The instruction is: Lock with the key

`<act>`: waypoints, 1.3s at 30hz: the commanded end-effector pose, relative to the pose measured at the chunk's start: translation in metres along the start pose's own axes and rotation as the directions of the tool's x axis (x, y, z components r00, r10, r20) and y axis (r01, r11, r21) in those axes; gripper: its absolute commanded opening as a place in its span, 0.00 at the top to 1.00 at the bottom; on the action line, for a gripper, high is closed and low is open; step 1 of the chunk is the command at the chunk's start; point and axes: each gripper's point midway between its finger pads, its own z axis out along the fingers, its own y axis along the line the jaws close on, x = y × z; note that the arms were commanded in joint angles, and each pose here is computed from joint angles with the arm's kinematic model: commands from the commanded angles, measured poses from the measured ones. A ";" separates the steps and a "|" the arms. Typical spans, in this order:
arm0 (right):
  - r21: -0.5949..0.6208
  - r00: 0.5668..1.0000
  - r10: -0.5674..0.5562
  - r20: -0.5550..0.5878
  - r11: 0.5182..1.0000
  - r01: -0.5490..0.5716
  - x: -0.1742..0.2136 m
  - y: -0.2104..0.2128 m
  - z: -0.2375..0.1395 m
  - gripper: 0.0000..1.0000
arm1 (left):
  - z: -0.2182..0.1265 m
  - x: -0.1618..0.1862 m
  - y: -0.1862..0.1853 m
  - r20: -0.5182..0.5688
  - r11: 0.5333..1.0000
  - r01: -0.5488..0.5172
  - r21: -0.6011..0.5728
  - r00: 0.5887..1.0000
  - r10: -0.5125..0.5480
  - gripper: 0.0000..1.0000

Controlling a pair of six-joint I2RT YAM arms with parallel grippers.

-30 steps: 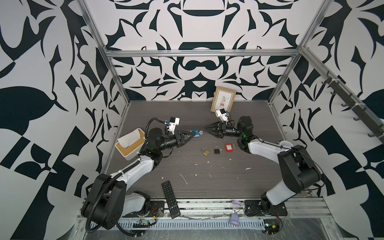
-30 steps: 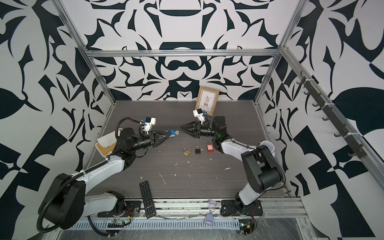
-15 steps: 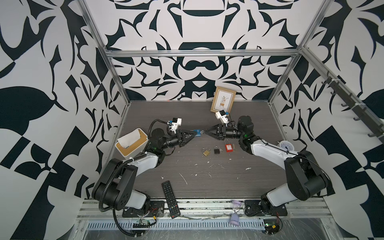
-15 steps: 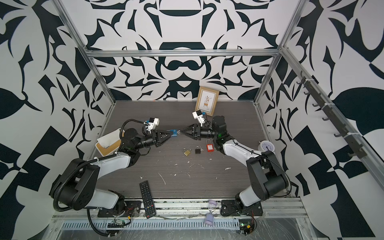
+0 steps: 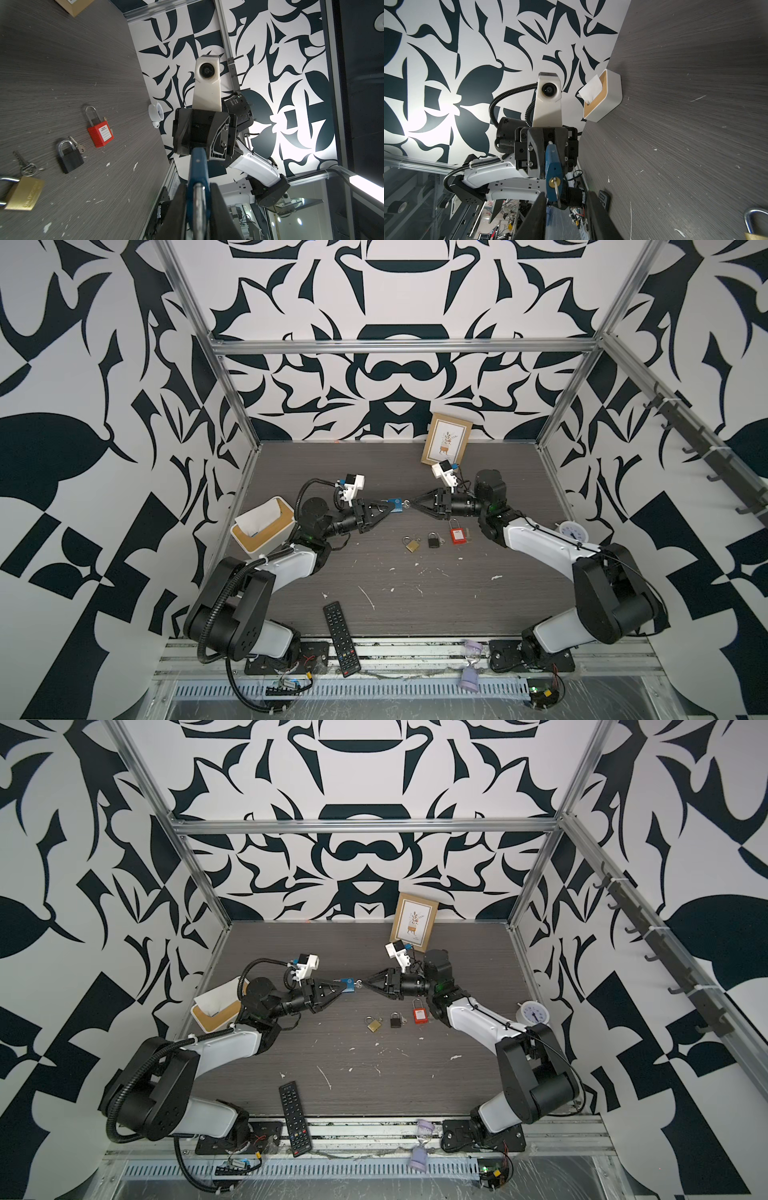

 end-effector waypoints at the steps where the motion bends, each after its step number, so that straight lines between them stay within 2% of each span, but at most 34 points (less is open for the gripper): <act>1: -0.065 0.997 -0.079 0.002 0.995 0.079 -0.006 0.025 0.003 0.67 | -0.002 0.002 -0.016 -0.004 0.997 -0.061 0.046 0.998 0.062 1.00; 15: -0.098 0.998 -0.060 -0.022 0.994 0.058 0.000 0.027 0.011 0.84 | -0.003 0.003 -0.009 -0.003 0.997 -0.080 0.003 0.997 0.080 1.00; 25: -0.100 0.999 -0.048 -0.024 0.994 0.045 0.003 0.025 0.011 0.87 | -0.005 0.004 -0.009 0.003 0.996 -0.092 -0.014 0.996 0.092 1.00; 39: -0.141 0.998 -0.032 -0.055 0.990 0.024 0.012 0.027 0.017 0.86 | -0.004 0.002 -0.012 0.004 0.995 -0.095 -0.007 0.995 0.095 1.00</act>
